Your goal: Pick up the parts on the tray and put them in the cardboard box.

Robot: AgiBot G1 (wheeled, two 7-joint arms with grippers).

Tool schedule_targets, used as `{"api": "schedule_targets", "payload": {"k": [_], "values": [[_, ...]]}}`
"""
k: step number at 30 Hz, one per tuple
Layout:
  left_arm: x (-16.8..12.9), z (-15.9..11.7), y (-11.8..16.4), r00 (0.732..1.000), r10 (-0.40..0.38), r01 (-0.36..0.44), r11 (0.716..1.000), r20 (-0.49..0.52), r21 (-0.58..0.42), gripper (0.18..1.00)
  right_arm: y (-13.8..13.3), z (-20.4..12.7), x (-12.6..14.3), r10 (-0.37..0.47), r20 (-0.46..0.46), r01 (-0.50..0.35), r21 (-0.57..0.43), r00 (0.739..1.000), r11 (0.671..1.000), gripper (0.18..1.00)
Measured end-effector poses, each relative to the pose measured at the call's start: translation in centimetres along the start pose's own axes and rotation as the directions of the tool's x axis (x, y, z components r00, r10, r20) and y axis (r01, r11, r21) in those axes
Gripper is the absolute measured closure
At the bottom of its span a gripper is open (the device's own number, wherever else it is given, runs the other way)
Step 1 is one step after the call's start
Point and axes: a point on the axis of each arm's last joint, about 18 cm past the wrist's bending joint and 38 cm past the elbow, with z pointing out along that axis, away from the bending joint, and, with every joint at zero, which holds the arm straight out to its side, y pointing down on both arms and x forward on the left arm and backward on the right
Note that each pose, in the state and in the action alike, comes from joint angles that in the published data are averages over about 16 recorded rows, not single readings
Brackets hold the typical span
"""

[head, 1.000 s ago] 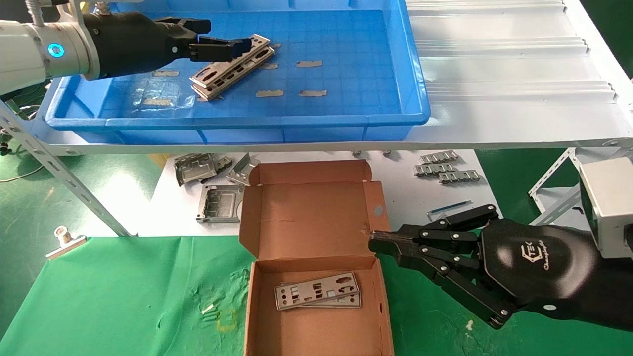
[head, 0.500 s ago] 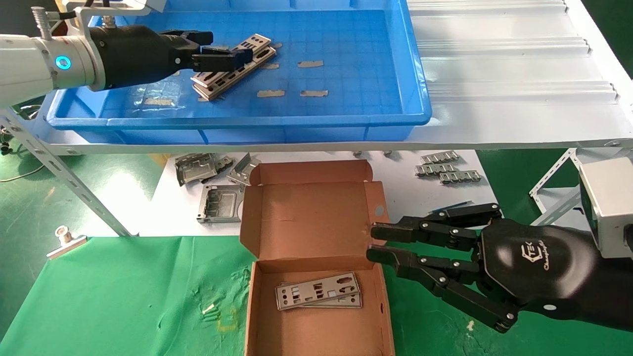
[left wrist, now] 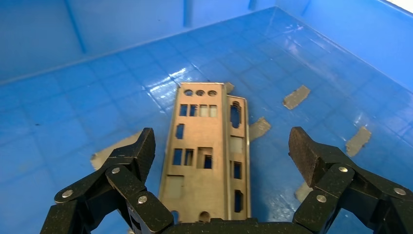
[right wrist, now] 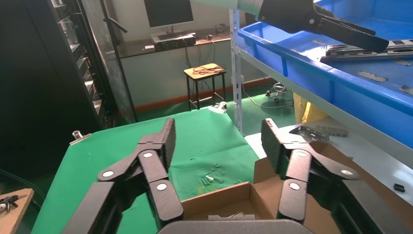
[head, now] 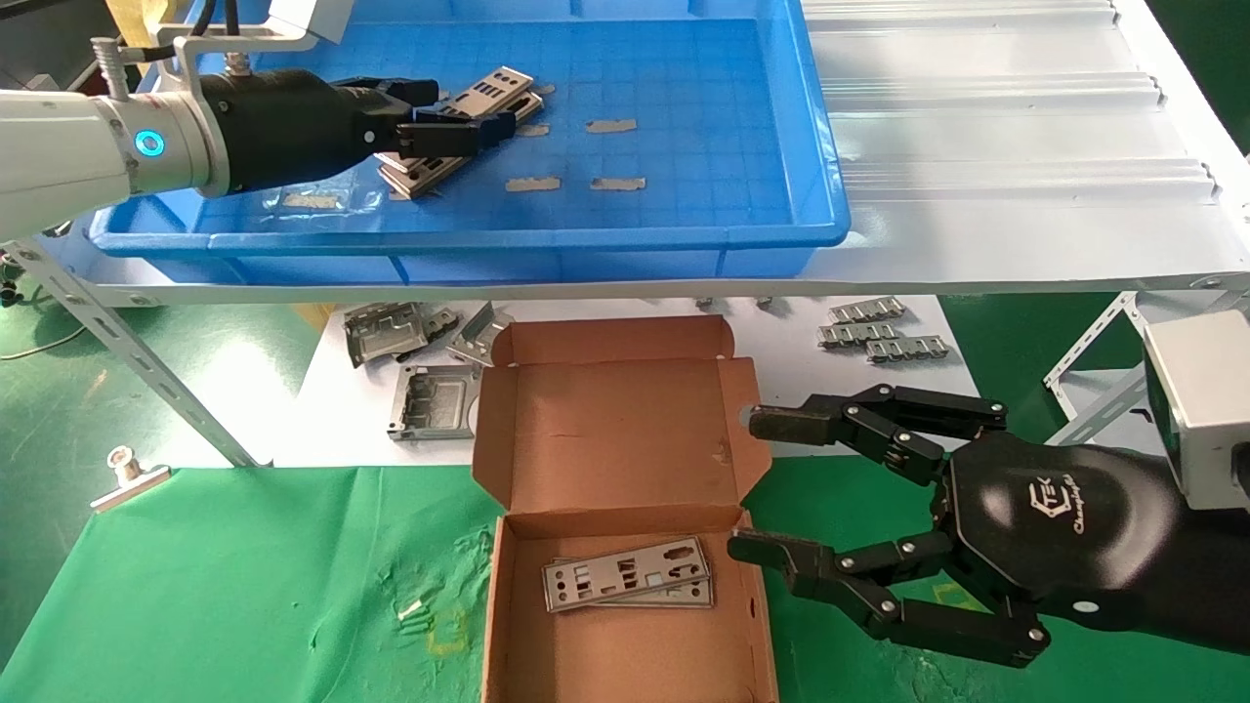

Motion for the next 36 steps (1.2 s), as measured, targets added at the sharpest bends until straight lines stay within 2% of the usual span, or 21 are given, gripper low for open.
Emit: {"api": "schedule_targets", "payload": {"k": [7,12,18,24,36], "values": [[0.14,0.07,0.35,1.000,-0.005,0.005,1.000,-0.007,0.008,0.206,0.00,0.00,0.00,0.000,0.000,0.000,0.000,1.000,1.000,0.458],[0.12,0.09,0.56,1.000,-0.003,0.003,1.000,-0.006,0.010,0.247,0.00,0.00,0.00,0.000,0.000,0.000,0.000,1.000,1.000,0.349],[0.00,0.10,0.75,1.000,0.004,-0.004,1.000,0.000,0.007,0.328,0.00,0.00,0.00,0.000,0.000,0.000,0.000,1.000,1.000,0.261],[-0.23,0.07,0.76,1.000,0.011,-0.011,1.000,0.012,0.007,0.445,0.00,0.00,0.00,0.000,0.000,0.000,0.000,1.000,1.000,0.207],[-0.68,-0.08,0.12,0.999,0.032,-0.032,0.999,0.035,0.020,0.728,0.00,0.00,0.00,0.000,0.000,0.000,0.000,1.000,1.000,0.178]]}}
